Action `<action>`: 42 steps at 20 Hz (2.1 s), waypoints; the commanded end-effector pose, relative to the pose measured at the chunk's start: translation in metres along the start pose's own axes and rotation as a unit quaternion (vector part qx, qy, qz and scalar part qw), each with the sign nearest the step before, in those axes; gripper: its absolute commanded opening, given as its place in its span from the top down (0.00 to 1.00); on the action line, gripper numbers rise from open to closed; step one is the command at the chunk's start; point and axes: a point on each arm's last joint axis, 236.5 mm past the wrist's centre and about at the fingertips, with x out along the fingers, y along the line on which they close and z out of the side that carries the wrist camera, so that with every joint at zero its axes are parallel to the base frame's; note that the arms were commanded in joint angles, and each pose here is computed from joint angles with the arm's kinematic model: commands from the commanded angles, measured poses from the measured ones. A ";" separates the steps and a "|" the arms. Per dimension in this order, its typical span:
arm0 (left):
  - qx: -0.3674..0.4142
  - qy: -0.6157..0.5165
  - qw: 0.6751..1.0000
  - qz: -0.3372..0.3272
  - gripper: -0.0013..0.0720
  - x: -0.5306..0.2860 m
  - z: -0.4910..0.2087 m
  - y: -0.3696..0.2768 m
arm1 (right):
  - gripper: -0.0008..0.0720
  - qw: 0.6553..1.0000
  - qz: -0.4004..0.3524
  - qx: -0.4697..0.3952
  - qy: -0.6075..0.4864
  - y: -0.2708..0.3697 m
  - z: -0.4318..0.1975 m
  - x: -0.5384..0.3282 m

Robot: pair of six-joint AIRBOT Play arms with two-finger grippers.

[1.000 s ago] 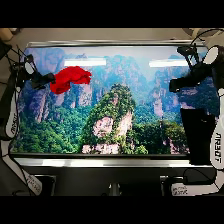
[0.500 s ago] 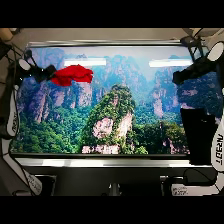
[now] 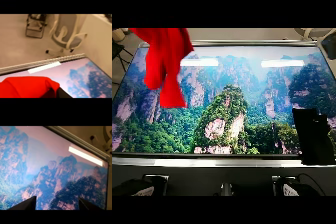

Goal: Fold the shirts.

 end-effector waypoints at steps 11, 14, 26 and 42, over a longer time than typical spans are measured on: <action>-0.072 0.425 0.892 -0.135 0.95 0.075 -0.437 -0.184 | 0.26 0.989 0.075 -0.006 0.125 0.047 -0.067 -0.076; -0.166 0.471 0.860 -0.109 0.94 0.085 -0.482 -0.180 | 0.26 0.975 0.118 0.010 0.189 0.061 -0.091 -0.050; -0.212 0.533 0.819 -0.018 0.05 0.022 -0.427 0.006 | 0.21 0.808 0.336 0.077 0.478 0.226 -0.345 0.027; -0.362 0.532 0.763 -0.065 0.16 0.051 -0.551 -0.082 | 0.02 0.783 0.374 0.087 0.490 0.271 -0.400 0.024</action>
